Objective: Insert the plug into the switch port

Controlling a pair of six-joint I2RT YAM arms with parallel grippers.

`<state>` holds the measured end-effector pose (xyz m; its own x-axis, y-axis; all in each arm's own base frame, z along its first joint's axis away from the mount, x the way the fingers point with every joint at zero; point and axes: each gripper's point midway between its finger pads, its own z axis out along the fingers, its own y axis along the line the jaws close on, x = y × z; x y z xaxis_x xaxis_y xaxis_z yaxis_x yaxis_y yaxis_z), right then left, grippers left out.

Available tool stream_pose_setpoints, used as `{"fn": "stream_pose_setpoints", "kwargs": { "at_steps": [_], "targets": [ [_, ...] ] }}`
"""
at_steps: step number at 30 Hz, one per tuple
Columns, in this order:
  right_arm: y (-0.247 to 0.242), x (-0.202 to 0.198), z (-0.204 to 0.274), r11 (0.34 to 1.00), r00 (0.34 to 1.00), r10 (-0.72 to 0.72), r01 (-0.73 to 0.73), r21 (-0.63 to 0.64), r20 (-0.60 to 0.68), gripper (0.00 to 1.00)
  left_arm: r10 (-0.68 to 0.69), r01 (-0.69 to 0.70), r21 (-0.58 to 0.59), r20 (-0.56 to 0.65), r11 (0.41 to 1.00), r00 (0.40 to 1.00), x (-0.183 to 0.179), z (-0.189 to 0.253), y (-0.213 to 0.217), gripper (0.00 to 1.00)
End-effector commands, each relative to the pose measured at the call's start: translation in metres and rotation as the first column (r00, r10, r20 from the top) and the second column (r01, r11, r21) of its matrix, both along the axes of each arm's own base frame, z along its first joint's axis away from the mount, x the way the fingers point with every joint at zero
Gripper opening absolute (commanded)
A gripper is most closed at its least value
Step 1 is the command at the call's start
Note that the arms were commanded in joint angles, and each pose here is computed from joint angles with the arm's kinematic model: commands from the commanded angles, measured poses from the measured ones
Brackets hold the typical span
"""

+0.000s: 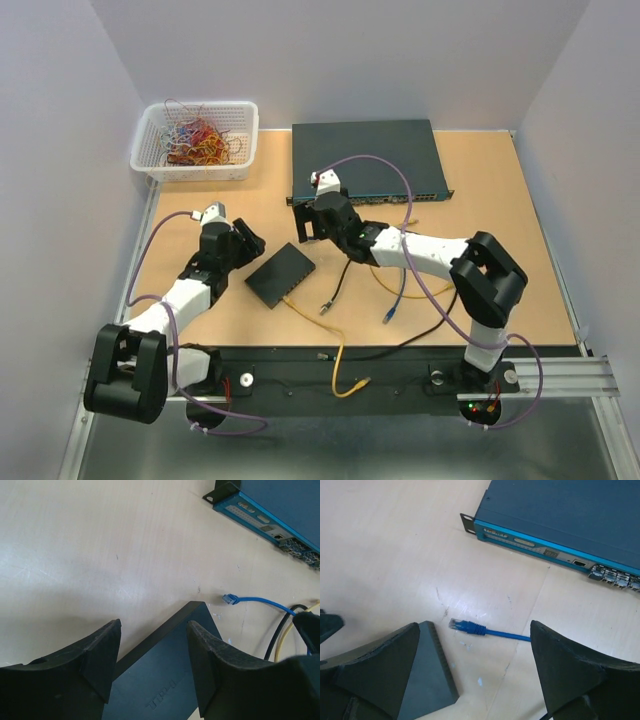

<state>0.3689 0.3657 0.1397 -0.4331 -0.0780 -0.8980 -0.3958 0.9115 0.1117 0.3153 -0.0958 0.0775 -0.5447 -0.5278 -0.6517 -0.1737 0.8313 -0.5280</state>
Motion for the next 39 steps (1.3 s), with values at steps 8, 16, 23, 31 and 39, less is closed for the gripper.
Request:
{"fn": "stream_pose_setpoints", "kwargs": {
  "at_steps": [8,16,23,31,39],
  "targets": [
    [-0.018,0.020,-0.056,0.973,0.999,0.032,-0.039,-0.227,-0.030,0.95,0.042,-0.047,0.053,0.098,0.997,0.994,0.003,0.017,0.016,0.65],
    [-0.008,0.024,-0.081,0.961,0.996,0.061,-0.075,-0.265,-0.060,0.94,0.037,-0.042,0.050,0.096,0.998,0.995,0.003,0.016,0.015,0.65],
    [-0.014,0.037,-0.100,0.954,0.996,0.044,-0.065,-0.294,-0.078,0.94,0.036,-0.041,0.050,0.102,0.998,0.994,0.003,0.017,0.015,0.65],
    [-0.019,0.040,-0.119,0.956,0.991,0.049,-0.083,-0.280,-0.128,0.66,0.038,-0.043,0.050,0.099,0.998,0.994,0.003,0.016,0.016,0.65],
    [-0.012,0.024,-0.143,0.952,0.971,0.123,-0.173,-0.251,-0.203,0.32,0.044,-0.050,0.051,0.098,0.997,0.994,0.003,0.016,0.017,0.65]
  ]
}}
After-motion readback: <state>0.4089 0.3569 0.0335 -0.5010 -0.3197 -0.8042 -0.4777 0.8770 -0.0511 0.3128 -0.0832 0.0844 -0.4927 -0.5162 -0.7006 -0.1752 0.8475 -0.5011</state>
